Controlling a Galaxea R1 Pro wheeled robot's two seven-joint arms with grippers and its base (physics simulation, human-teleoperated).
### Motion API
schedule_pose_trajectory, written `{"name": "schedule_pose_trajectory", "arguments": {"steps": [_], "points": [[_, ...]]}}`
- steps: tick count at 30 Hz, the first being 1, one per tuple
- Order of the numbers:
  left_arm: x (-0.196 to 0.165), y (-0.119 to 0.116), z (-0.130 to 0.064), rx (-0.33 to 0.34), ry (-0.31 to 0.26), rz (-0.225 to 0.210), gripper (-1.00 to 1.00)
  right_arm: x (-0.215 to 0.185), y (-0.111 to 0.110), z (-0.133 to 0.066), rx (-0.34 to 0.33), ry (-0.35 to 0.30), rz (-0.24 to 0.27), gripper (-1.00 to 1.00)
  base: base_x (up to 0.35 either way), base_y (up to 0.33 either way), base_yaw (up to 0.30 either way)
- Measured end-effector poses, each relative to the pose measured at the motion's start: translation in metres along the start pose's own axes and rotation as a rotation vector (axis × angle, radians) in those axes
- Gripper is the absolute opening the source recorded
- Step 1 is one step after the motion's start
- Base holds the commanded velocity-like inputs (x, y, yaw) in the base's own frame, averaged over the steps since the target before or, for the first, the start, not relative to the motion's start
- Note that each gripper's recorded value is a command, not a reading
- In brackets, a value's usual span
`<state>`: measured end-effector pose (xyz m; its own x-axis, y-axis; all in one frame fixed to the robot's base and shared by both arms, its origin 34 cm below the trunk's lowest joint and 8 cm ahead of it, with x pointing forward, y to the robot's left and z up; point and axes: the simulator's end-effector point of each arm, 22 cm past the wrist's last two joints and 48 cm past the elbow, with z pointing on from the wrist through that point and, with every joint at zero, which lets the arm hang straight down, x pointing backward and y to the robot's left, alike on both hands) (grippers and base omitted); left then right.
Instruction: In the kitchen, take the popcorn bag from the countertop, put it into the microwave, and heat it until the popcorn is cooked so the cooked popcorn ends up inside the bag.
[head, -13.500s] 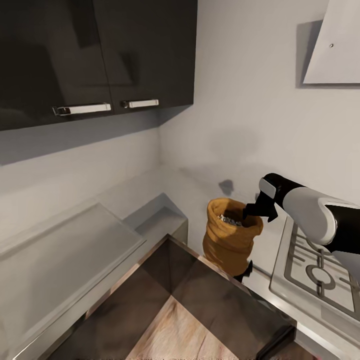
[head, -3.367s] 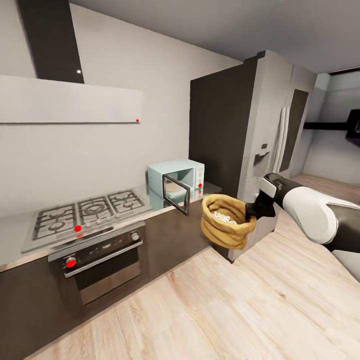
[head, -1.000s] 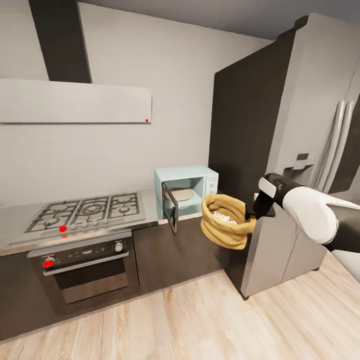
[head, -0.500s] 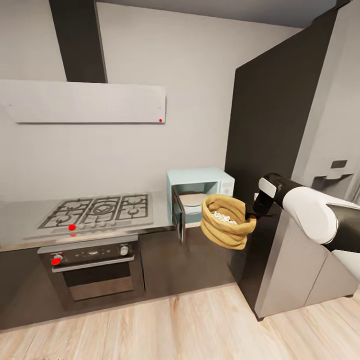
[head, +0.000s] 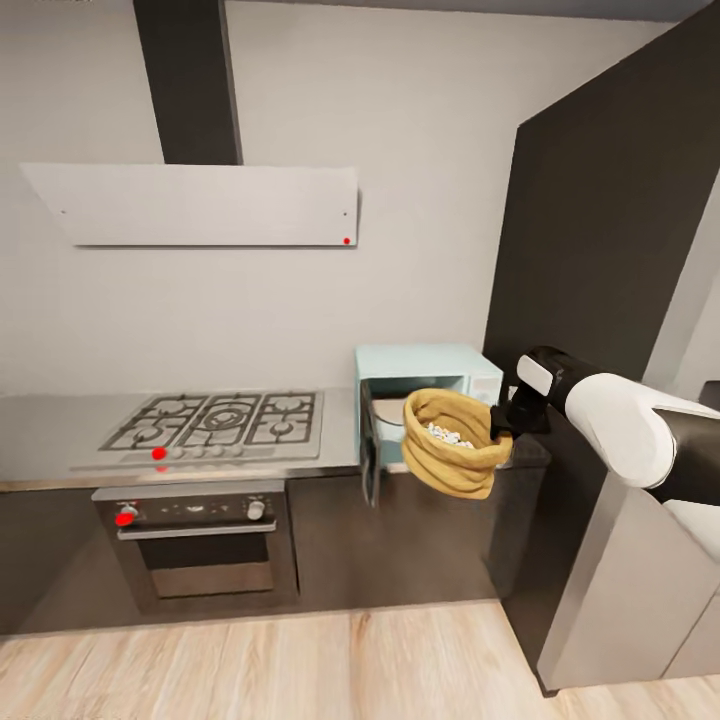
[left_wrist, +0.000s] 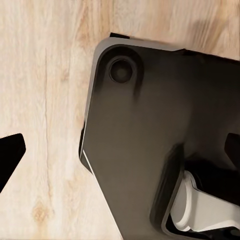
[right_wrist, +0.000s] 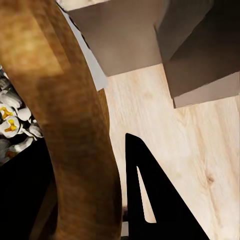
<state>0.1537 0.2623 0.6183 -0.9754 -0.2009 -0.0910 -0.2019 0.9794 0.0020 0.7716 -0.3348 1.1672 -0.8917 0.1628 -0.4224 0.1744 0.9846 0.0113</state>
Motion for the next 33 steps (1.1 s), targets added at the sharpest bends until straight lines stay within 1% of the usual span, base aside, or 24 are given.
{"name": "schedule_pose_trajectory", "arguments": {"steps": [11,14,26,29,30,33], "points": [[0.000,0.000,0.000,0.000,0.000,0.000,1.00,0.000,0.000,0.000,0.000,0.001,0.000,-1.00,0.195,-0.239,0.253],[0.000,0.000,0.000,0.000,0.000,0.000,1.00,0.000,0.000,0.000,0.000,0.000,0.000,-1.00,0.184,-0.239,0.167],[0.000,0.000,0.000,-0.001,0.000,-0.001,1.00,0.000,0.000,0.000,0.000,-0.001,0.000,-1.00,0.174,-0.239,0.012],[0.000,0.000,0.000,0.000,0.001,0.000,1.00,-0.001,0.000,0.000,-0.002,-0.002,0.001,-1.00,0.047,-0.085,0.000],[-0.002,-0.004,0.000,0.005,-0.004,0.001,1.00,0.003,-0.003,0.005,-0.002,0.005,0.006,-1.00,0.000,0.000,0.000],[-0.003,-0.005,0.000,0.007,-0.007,0.001,1.00,0.012,-0.015,0.013,0.008,0.023,0.021,-1.00,0.000,0.000,0.000]]}}
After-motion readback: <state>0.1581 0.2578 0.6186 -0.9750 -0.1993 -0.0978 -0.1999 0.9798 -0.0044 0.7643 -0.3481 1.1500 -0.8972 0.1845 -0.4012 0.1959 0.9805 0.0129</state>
